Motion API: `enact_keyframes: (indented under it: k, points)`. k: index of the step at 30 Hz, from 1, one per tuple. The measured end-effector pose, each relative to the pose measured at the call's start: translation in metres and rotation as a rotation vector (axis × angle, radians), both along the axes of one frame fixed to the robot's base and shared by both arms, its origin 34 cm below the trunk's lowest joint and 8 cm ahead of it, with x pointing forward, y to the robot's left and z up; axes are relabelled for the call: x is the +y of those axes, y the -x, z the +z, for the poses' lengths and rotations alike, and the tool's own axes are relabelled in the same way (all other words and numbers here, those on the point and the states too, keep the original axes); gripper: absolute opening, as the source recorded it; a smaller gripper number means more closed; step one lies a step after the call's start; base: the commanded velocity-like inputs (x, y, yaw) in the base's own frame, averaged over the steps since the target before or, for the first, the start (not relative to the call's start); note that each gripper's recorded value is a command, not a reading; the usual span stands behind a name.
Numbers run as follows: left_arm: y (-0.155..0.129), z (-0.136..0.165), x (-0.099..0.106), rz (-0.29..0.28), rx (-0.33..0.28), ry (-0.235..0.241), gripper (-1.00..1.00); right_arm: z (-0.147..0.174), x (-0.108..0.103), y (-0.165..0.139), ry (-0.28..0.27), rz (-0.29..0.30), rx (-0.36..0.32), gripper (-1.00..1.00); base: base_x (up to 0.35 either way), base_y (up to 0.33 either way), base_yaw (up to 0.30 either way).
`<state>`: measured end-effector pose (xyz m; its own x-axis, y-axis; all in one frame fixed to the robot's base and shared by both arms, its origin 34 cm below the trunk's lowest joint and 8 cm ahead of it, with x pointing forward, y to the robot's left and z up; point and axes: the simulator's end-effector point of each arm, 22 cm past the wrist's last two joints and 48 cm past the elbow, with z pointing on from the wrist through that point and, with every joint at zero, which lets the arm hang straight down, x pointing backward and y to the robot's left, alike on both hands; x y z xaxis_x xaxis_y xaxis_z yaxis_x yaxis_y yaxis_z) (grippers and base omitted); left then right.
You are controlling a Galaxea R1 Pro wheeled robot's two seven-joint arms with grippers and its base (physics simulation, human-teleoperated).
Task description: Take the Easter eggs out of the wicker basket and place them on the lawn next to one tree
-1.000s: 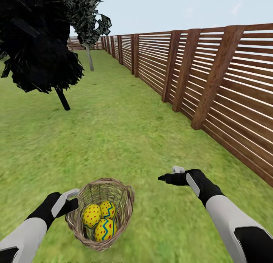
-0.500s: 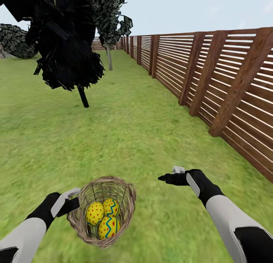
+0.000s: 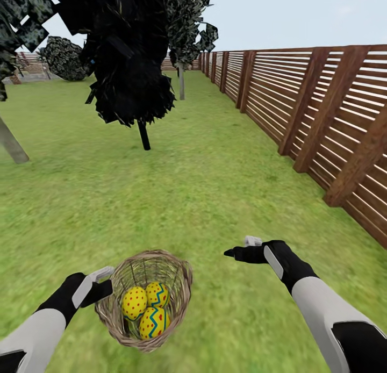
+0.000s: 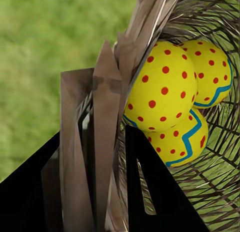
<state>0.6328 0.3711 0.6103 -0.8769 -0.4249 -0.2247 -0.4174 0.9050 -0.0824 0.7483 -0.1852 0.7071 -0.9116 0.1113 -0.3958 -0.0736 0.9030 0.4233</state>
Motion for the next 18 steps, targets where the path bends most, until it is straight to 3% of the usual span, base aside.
enact_keyframes:
  k: [6, 10, 18]
  points:
    - [0.0, 0.009, 0.0, 0.0, 0.0, 0.001, -1.0, 0.009, 0.0, 0.001, 0.0, 0.0, 0.001, 1.0, 0.0, 0.0, 0.288]
    - [-0.002, 0.015, -0.006, 0.004, -0.015, 0.03, -1.0, 0.014, 0.0, 0.001, 0.0, 0.0, 0.001, 1.0, 0.0, 0.0, 0.288]
    - [-0.001, 0.026, -0.005, -0.004, -0.013, 0.023, -1.0, 0.024, 0.0, 0.003, 0.0, 0.0, 0.003, 1.0, 0.0, 0.0, 0.288]
